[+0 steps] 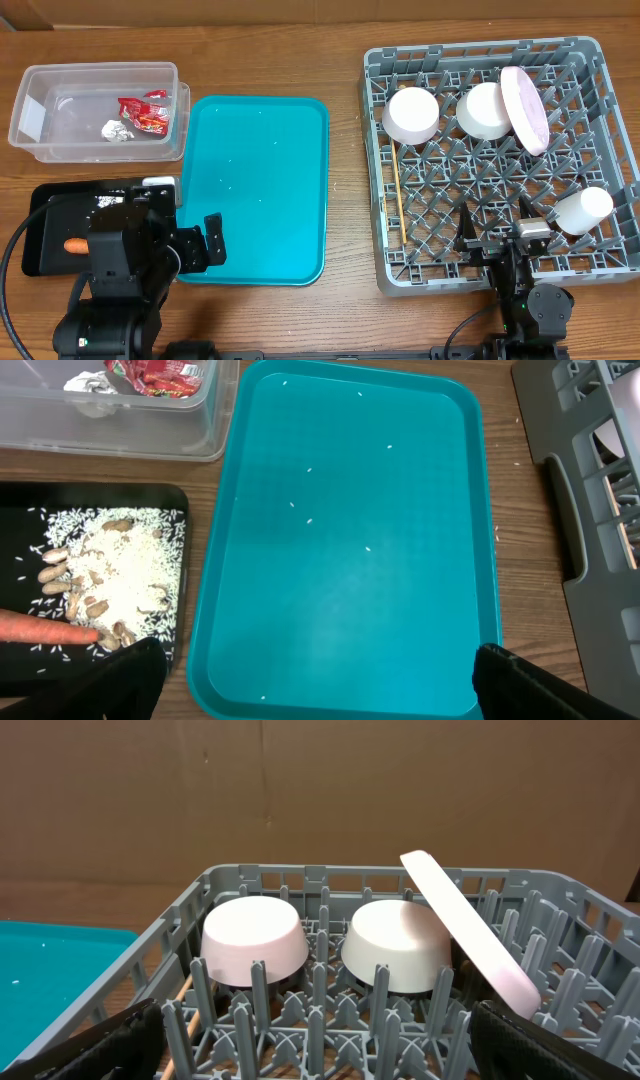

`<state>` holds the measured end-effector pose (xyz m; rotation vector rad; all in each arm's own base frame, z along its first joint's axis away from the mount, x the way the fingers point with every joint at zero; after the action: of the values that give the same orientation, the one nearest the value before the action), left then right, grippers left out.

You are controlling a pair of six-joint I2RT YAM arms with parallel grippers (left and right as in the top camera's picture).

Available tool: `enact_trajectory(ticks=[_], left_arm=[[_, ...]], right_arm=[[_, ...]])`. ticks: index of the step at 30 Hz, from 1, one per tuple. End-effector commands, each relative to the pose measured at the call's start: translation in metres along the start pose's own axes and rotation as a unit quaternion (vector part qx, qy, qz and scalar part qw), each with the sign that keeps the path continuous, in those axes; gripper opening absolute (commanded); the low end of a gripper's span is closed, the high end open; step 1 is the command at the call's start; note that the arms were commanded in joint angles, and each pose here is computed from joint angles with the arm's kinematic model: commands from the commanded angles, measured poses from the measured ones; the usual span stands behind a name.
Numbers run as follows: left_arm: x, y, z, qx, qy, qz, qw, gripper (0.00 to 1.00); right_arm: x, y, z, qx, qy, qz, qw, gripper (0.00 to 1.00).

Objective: Sort waste into correct bins and load items into the dishwasher

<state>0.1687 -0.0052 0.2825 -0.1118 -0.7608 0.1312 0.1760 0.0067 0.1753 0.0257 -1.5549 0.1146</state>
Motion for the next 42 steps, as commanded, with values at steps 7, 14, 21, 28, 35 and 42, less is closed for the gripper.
enact_trajectory(ticks=[7, 14, 21, 28, 35, 42], left_arm=[[-0.002, 0.002, 0.001, 0.009, 0.0, 0.005, 1.0, 1.0], [-0.03, 0.011, -0.004, 0.015, -0.113, -0.017, 0.993, 1.0], [-0.054, 0.016, -0.037, -0.016, -0.294, -0.022, 0.955, 1.0], [-0.058, 0.02, -0.071, -0.023, -0.408, -0.018, 0.912, 1.0], [-0.076, 0.022, -0.092, -0.022, -0.356, -0.02, 0.934, 1.0], [-0.076, 0.022, -0.092, -0.022, -0.357, -0.02, 0.934, 1.0]], right_arm=[[-0.003, 0.0, 0.0, 0.001, 0.0, 0.002, 1.0, 1.0], [-0.003, 0.0, 0.0, 0.001, 0.0, 0.002, 1.0, 1.0], [-0.003, 0.0, 0.0, 0.001, 0.0, 0.002, 1.0, 1.0], [-0.003, 0.0, 0.0, 0.001, 0.0, 0.002, 1.0, 1.0], [-0.003, 0.0, 0.0, 0.001, 0.0, 0.002, 1.0, 1.0], [-0.003, 0.0, 0.0, 0.001, 0.0, 0.002, 1.0, 1.0]])
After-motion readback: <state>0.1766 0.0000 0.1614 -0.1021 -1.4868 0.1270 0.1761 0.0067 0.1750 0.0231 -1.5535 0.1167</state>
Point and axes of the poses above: each gripper's point midway between its finger pads, its own z axis back along the fingers, its own y axis along the line the jaws close on, x = y × z, the point moved 7 cm from there along z, back along the fingers, and after that the axes turned 3 degrees about z, right-handed, at the moved point
